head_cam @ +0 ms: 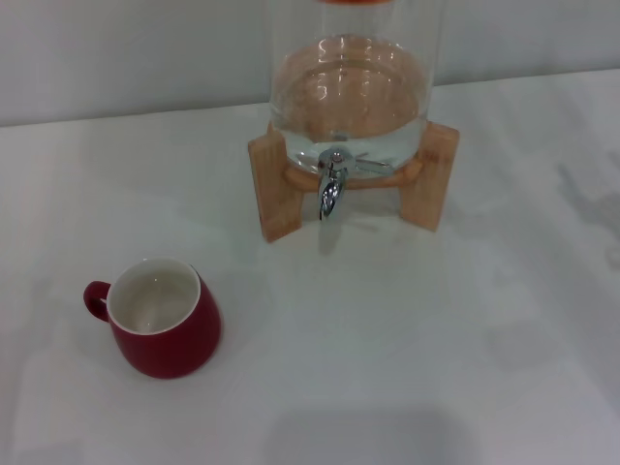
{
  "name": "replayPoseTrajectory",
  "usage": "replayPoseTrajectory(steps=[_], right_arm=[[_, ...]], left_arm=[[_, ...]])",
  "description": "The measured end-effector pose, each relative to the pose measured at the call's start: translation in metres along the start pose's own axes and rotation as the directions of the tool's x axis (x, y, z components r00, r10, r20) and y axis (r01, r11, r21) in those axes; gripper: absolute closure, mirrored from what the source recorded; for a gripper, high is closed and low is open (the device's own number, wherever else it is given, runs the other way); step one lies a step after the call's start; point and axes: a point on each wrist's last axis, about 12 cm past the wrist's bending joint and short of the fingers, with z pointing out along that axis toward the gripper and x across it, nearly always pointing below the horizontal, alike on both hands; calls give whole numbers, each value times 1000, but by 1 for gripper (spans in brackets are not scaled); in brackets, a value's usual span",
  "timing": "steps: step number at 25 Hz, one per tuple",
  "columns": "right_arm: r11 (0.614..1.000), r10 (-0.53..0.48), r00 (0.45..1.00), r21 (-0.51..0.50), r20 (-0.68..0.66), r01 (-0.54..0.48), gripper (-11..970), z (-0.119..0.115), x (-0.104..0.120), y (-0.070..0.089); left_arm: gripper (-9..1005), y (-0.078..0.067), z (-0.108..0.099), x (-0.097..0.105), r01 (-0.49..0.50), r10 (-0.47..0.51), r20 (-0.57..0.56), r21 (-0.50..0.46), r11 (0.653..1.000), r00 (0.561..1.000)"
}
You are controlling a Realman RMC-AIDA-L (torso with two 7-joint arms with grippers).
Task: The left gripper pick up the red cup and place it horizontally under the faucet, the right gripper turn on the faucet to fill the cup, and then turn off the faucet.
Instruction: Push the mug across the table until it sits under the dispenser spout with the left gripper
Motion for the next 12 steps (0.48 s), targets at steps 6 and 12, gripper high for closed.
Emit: replayPoseTrajectory(steps=[6, 12], right_arm=[[1000, -21, 1000, 3, -3, 21, 109, -1, 0, 0], [1000, -25, 1000, 2, 2, 25, 108, -2, 0, 0]], left_arm=[[134, 0, 0, 0, 0, 0, 0, 0, 1000, 1000], [134, -1, 1, 0, 1, -1, 0, 4, 1000, 1000]])
